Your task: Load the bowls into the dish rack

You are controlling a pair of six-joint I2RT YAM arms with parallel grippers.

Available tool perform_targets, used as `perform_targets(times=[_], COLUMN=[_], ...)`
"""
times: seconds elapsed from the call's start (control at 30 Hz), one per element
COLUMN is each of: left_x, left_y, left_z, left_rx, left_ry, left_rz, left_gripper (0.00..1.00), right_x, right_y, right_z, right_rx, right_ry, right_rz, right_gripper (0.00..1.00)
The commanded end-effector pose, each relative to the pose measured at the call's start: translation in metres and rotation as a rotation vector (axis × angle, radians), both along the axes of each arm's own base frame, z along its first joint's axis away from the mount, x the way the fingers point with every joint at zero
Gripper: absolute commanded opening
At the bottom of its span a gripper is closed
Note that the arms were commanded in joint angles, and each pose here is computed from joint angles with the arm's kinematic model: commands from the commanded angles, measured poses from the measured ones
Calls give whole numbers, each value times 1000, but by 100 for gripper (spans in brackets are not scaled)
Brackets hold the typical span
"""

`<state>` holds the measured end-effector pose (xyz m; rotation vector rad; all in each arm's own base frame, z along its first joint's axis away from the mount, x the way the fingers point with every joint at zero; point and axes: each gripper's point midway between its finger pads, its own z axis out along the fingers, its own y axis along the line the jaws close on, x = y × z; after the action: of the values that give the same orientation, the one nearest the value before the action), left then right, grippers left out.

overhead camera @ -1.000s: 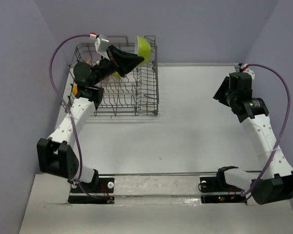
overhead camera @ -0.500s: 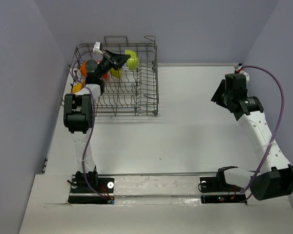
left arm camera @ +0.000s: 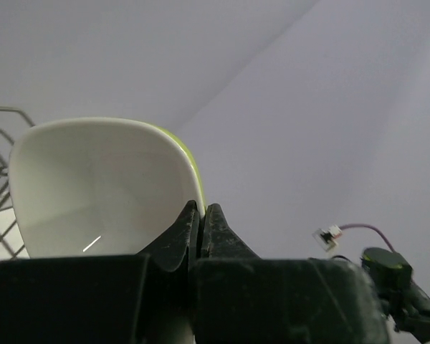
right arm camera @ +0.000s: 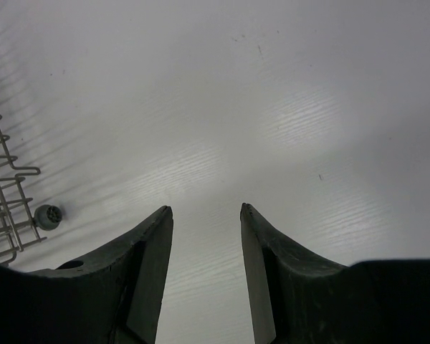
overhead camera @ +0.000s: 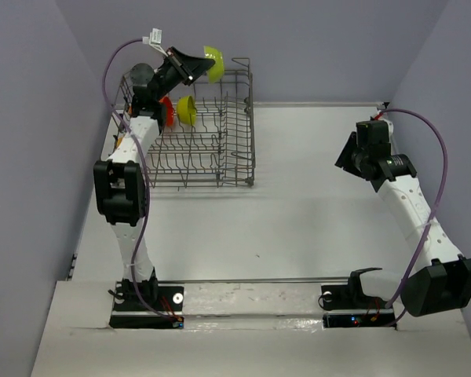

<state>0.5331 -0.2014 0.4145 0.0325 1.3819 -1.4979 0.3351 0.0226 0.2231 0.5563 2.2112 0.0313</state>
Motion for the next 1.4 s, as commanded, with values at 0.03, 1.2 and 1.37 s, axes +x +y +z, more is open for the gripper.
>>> perform_targets(times=[0.03,1.2,1.37], left_x=[27,61,57], left_y=[-5,-89,-93], left_z=[-7,-165,-183], left_rx=[121,274,293], left_ry=[105,394,420], left_rz=[101,-2,-13], left_gripper=[0,0,0], right_x=[8,2,1], right_y=[1,1,1], right_z=[13,8,6], right_rx=[12,12,15], right_ry=[-61,-53,-49], right_rz=[9,10,7], right_gripper=[48,49,49])
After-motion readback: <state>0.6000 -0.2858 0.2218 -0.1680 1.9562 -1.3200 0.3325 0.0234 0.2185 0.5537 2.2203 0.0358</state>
